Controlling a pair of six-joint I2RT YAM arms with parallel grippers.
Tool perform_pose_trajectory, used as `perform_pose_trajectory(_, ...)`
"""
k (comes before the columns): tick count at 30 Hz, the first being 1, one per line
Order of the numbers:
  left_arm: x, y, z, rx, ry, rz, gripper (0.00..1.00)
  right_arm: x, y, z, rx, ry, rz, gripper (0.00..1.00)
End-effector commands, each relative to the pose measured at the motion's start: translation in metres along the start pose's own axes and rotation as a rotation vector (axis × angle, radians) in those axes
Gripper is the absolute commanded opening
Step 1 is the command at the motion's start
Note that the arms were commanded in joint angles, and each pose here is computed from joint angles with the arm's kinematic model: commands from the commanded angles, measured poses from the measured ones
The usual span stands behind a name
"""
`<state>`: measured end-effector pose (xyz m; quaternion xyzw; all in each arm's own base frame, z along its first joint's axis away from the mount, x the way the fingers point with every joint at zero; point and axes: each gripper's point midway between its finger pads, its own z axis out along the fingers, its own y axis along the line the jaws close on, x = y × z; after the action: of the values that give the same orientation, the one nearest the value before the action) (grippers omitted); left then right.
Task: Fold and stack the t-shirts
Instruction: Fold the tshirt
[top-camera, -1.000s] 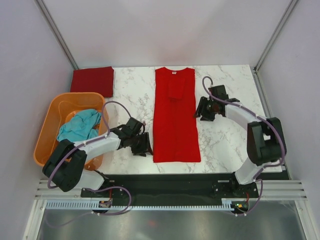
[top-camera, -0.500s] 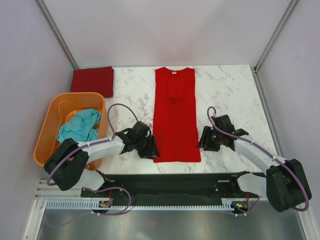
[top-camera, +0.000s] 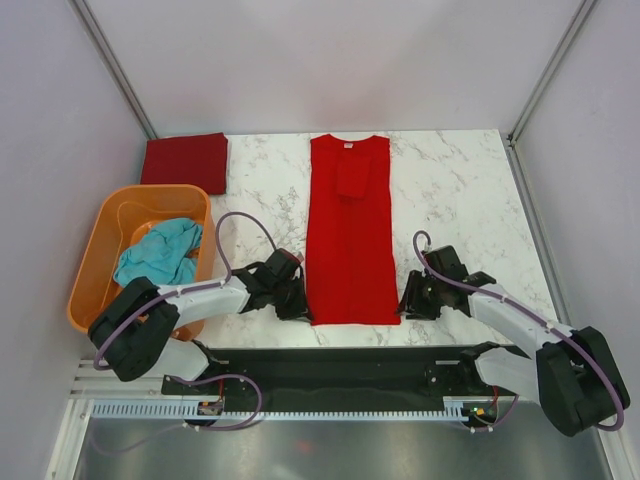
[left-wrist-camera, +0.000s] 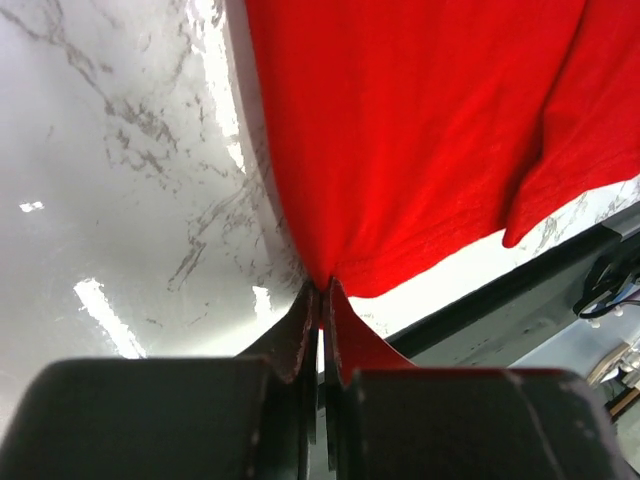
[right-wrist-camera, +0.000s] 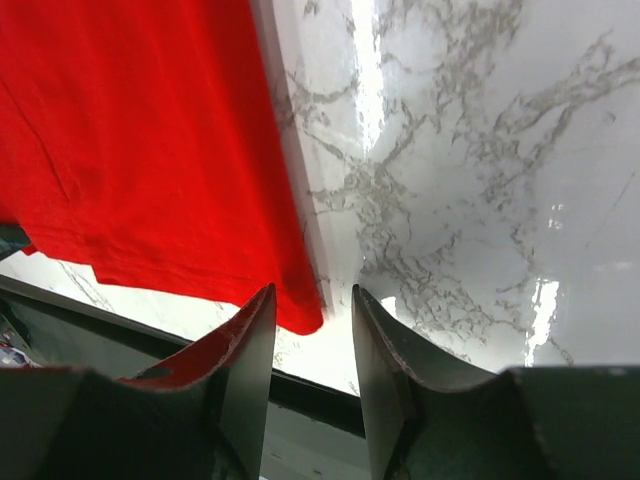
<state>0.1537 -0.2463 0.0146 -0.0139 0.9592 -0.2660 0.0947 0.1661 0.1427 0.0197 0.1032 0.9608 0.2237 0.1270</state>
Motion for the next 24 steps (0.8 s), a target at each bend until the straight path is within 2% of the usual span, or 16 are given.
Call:
perform_pose_trajectory(1,-0.001,0.002,-0.005,0.000,-0.043,-0.004,0.02,0.008,-0.009,-0.001,0.035,0.004,0.016,0.44)
perform_pose_trajectory(4,0.001,0.000,-0.007,0.011,-0.032,0.006,0.04,0.011,-0.001,0.000,-0.005,0.022,0.011,0.43)
perform_pose_trajectory(8,0.001,0.001,-0.008,0.006,-0.031,0.015,0.31,0.012,0.006,0.000,-0.017,0.028,-0.002,0.43)
perform_pose_trajectory(13,0.003,0.002,-0.008,0.002,-0.024,0.036,0.45,0.016,0.005,0.001,-0.008,0.016,0.015,0.41)
perform_pose_trajectory(19,0.006,0.003,-0.006,-0.013,-0.017,0.041,0.48,0.017,0.001,0.004,0.016,0.016,0.017,0.33)
perform_pose_trajectory(22,0.007,0.005,-0.006,-0.021,-0.015,0.041,0.43,0.016,0.000,0.003,0.023,0.009,0.015,0.19)
perform_pose_trajectory(23,0.006,0.005,-0.007,-0.026,-0.020,0.043,0.42,0.016,0.000,0.003,0.021,0.004,0.015,0.09)
perform_pose_trajectory(24,0.007,0.010,-0.009,-0.051,-0.027,0.043,0.43,0.016,0.000,0.003,0.020,0.003,0.016,0.04)
